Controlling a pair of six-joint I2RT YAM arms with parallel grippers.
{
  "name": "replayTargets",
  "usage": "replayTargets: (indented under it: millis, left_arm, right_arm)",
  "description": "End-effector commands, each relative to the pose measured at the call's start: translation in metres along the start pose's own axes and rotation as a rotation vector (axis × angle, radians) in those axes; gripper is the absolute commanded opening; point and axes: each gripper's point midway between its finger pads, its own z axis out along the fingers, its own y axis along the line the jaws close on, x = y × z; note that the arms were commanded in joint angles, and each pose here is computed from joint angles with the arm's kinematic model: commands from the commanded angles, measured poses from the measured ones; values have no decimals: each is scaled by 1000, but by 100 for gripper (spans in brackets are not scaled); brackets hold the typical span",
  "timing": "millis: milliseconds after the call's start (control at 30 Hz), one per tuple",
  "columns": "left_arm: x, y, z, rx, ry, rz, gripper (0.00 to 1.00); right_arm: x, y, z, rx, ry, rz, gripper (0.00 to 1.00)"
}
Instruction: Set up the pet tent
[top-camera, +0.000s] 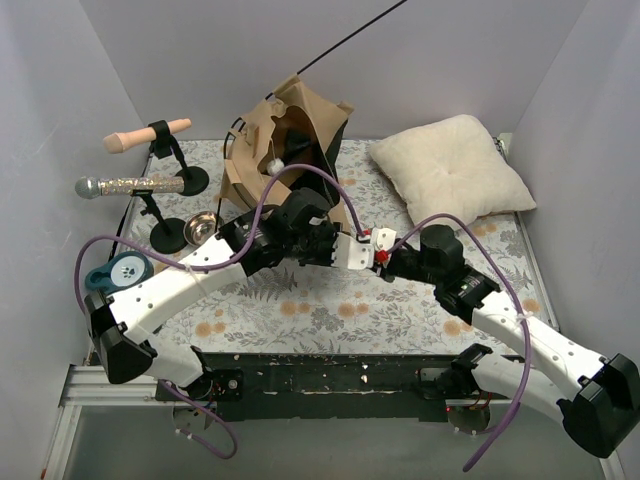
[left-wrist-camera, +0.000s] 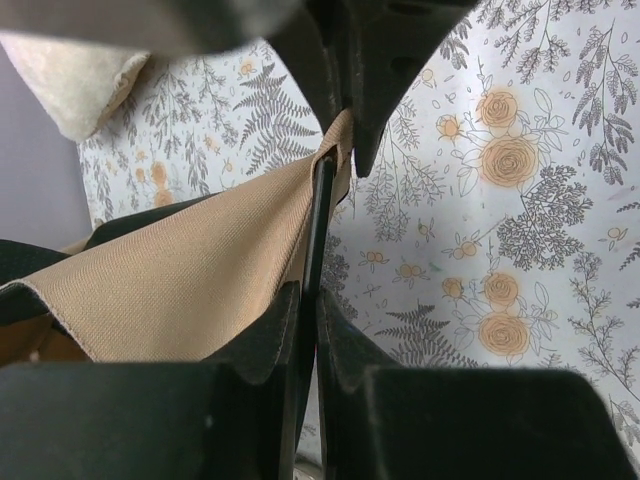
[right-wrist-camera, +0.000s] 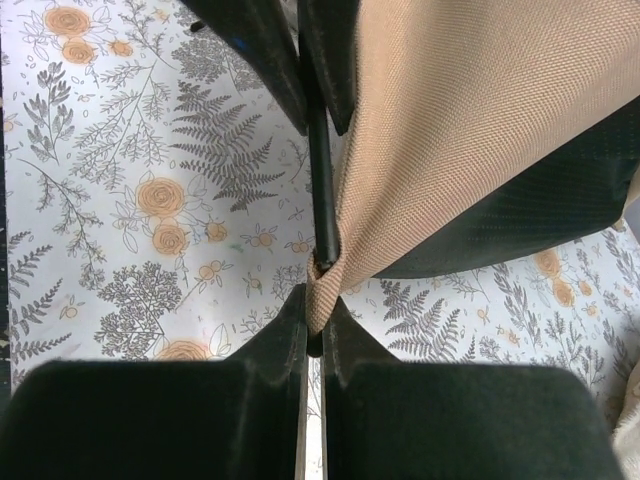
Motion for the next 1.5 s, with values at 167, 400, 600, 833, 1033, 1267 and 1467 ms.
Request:
replayTargets:
  millis: [167,400,600,833,1033,1267,1467]
  left_arm:
    - [34,12,-15,-142,166,112,0]
    - [35,7,-9,-166,199,198,0]
    - [44,9,-4,-227,257,278,0]
    - [37,12,-2,-296,258,356,0]
    - [33,-6,-1,-329,231,531,0]
    - [24,-19,-1,-380,181,601,0]
    - [24,-32,9,-357,174,613,0]
  right_arm:
    - [-39,12,2,-117,-72,55,1]
    - [-37,24,3,-199,-38,101,1]
    - [-34,32,4,-262,0,148,1]
    - [-33,40,7,-316,17,221,1]
    - [-37,48,9,-384,30,295,1]
    - [-41,53,13,-417,44,418,1]
    - [-44,55,15,-431,41,455,1]
